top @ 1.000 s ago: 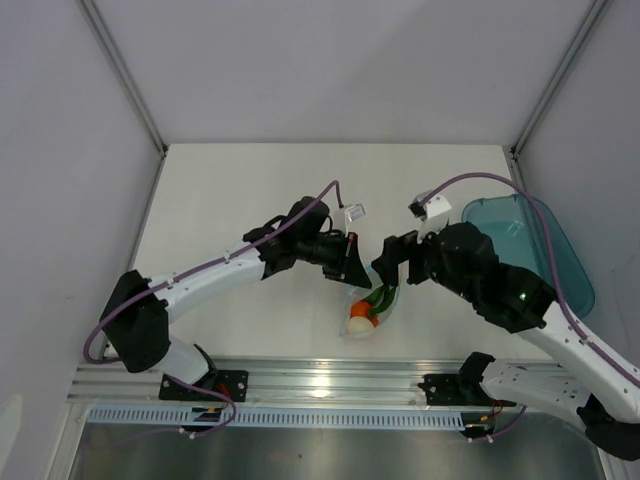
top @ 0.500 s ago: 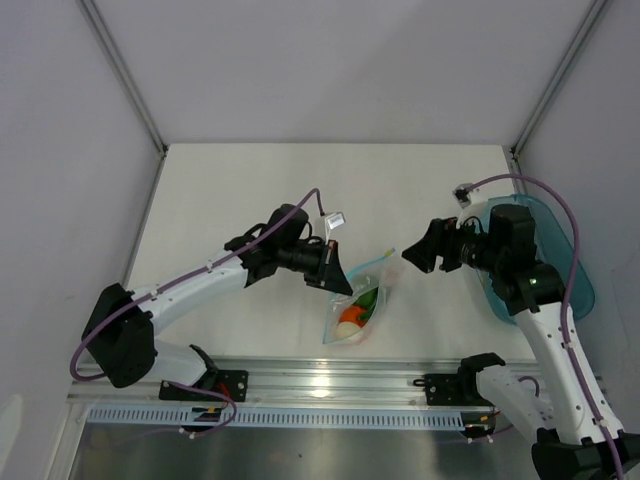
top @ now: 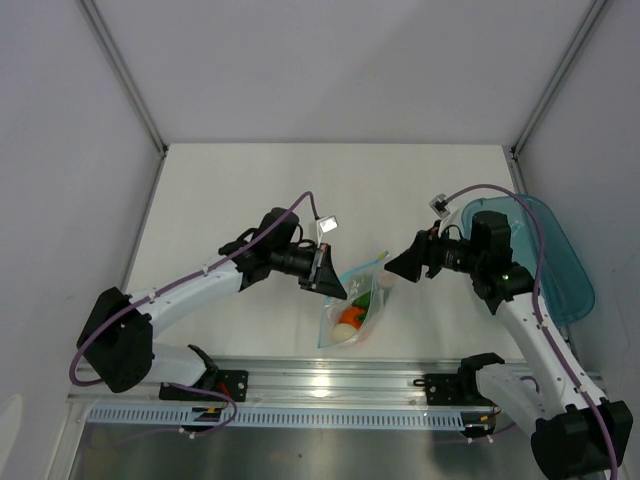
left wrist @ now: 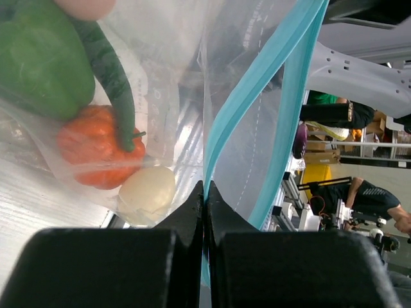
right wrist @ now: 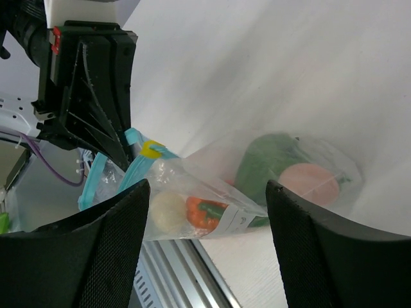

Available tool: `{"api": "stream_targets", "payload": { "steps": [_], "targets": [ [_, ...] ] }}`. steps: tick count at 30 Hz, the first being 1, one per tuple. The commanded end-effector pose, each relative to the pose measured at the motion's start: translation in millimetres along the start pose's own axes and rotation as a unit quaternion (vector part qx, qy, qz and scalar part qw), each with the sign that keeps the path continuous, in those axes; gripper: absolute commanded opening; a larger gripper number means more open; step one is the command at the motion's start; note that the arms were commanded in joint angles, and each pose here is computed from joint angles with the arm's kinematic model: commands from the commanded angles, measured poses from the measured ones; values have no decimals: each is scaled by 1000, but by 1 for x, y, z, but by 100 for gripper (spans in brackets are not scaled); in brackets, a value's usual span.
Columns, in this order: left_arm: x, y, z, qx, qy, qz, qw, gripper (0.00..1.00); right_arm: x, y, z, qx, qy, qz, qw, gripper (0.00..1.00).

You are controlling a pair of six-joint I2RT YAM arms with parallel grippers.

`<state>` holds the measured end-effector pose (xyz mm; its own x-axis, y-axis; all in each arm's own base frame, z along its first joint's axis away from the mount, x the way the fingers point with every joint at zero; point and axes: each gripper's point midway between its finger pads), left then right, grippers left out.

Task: Place the food in the zip-top bag and seal the zipper
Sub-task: Zip the zipper food storage bag at the center of the board.

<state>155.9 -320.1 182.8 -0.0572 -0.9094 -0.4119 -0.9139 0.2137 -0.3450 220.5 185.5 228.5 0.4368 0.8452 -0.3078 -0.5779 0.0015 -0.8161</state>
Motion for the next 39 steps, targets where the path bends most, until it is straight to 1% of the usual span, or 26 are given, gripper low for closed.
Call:
{"api": "stream_targets", "payload": {
  "steps": [1,8,9,10,11,13,14,18,19,20,22,23,24,25,27,28,30,31,34,35,39],
  "targets": [
    [-3,-4,-11,23,32,-2,999,0,7,-26,6,-71,-40,-55,995,74],
    [-5,-5,-9,21,41,0,999,0,18,-10,14,-95,-119,-32,988,63],
    [-4,-5,-8,20,41,0,999,1,19,-13,16,-104,-131,-37,985,61],
    [-4,-6,-8,19,40,0,999,1,19,-12,17,-102,-139,-34,984,60],
    [-4,-6,-8,18,42,0,999,1,20,-12,18,-100,-143,-33,984,57],
    [-5,-7,-7,18,42,-2,999,1,23,-8,16,-93,-149,-26,984,54],
    [-5,-7,-7,18,43,-2,999,1,24,-7,15,-88,-149,-23,985,49],
    [-4,-6,-7,16,47,4,999,0,30,-2,17,-78,-171,-12,982,38],
    [-4,-6,-7,17,48,4,999,1,32,0,19,-78,-173,-9,982,34],
    [-3,-6,-7,15,49,6,999,0,34,1,22,-80,-178,-6,981,23],
    [-3,-6,-8,16,50,7,999,1,36,3,27,-84,-187,-3,979,12],
    [-4,-6,-9,19,50,6,999,1,38,4,30,-84,-192,1,978,0],
    [-5,-7,-11,25,50,2,998,3,39,3,33,-80,-193,-1,978,0],
    [-6,-8,-12,29,50,-1,998,17,39,2,36,-79,-195,-3,978,0],
    [-9,-14,-11,44,35,-18,998,37,40,2,42,-72,-197,-1,978,0],
    [-13,-15,-14,51,26,-26,998,52,40,2,44,-59,-196,1,979,0],
    [-18,-22,-16,74,12,-46,996,61,39,0,49,-47,-197,1,979,0],
    [-22,-27,-19,86,4,-62,994,67,39,0,52,-31,-196,5,980,0],
    [-30,-37,-28,117,2,-91,989,74,38,3,61,-11,-194,15,981,0],
    [-34,-42,-33,128,-1,-109,986,75,38,3,62,-8,-190,16,982,0],
    [-43,-52,-47,157,5,-149,976,78,38,2,66,15,-160,16,987,0]
  ]
}}
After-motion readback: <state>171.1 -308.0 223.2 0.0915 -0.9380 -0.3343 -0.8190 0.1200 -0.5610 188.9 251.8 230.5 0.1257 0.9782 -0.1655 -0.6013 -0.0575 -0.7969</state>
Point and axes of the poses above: each gripper's point midway between its finger pads, its own x axis out along the fingers, its own z axis along the line the jaws close on, y = z × x, and after that the axes turned 3 degrees about -x, right-handed
